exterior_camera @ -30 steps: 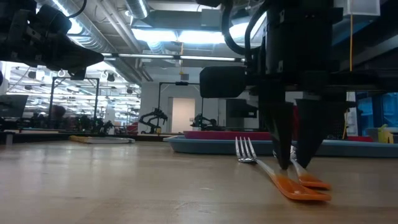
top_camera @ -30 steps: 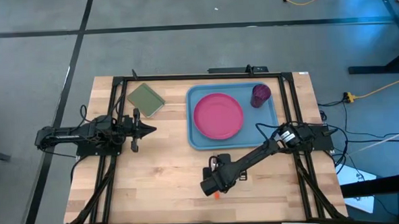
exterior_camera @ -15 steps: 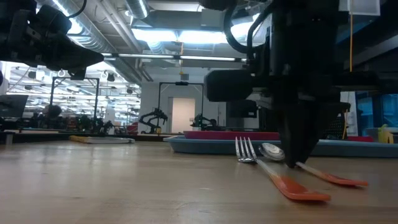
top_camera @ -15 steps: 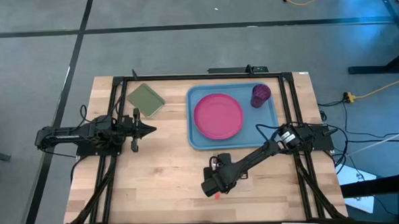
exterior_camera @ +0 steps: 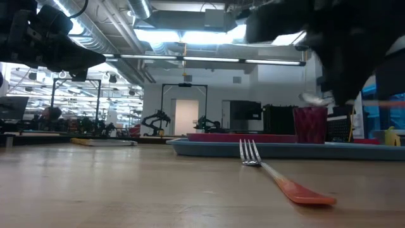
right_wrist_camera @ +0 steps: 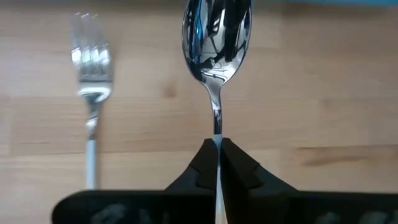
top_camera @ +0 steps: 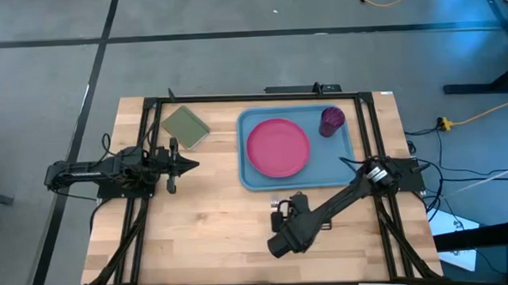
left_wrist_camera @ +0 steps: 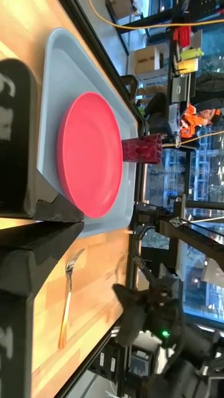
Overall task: Pick and place plate/cup/fork/spoon on tray
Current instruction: Put the orange spoon to the left of the blue tray
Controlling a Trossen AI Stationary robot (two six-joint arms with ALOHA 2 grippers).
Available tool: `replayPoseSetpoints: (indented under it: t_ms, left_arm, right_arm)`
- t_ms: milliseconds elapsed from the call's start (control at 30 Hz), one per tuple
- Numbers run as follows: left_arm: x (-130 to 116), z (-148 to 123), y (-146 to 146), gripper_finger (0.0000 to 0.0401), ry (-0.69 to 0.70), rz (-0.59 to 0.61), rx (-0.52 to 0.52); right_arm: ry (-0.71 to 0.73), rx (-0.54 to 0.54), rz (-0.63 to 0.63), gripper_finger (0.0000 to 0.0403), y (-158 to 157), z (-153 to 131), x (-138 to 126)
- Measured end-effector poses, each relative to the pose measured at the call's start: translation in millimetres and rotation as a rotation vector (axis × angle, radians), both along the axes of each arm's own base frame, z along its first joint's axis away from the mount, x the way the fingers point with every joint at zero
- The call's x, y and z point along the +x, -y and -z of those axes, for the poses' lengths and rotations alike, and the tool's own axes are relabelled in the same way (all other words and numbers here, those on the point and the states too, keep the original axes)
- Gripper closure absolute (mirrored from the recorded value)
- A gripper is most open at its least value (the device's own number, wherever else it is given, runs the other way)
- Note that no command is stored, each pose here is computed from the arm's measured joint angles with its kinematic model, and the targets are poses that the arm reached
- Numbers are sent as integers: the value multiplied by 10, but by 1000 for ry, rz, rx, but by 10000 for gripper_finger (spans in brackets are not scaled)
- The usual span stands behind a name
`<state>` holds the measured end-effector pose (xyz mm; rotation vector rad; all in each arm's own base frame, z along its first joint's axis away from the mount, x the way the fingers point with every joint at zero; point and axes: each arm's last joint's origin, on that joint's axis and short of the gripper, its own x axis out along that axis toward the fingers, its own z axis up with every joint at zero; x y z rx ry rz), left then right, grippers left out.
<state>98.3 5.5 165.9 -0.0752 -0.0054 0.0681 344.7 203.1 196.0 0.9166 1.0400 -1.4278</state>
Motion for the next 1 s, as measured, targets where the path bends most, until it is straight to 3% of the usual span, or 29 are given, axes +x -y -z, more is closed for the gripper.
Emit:
replayPoseSetpoints:
  t_ms: [300,767,1000]
  left_arm:
    - [0,0,0,401,0,-1,0]
    - [0,0,0,401,0,2,0]
    - [0,0,1,401,0,2,0]
  right_arm:
    - [-63,-23,7,402,314,-286,-356]
    - [128,7,40,401,1293,-58,-1198]
    - [125,15,74,400,1810,95,-1389]
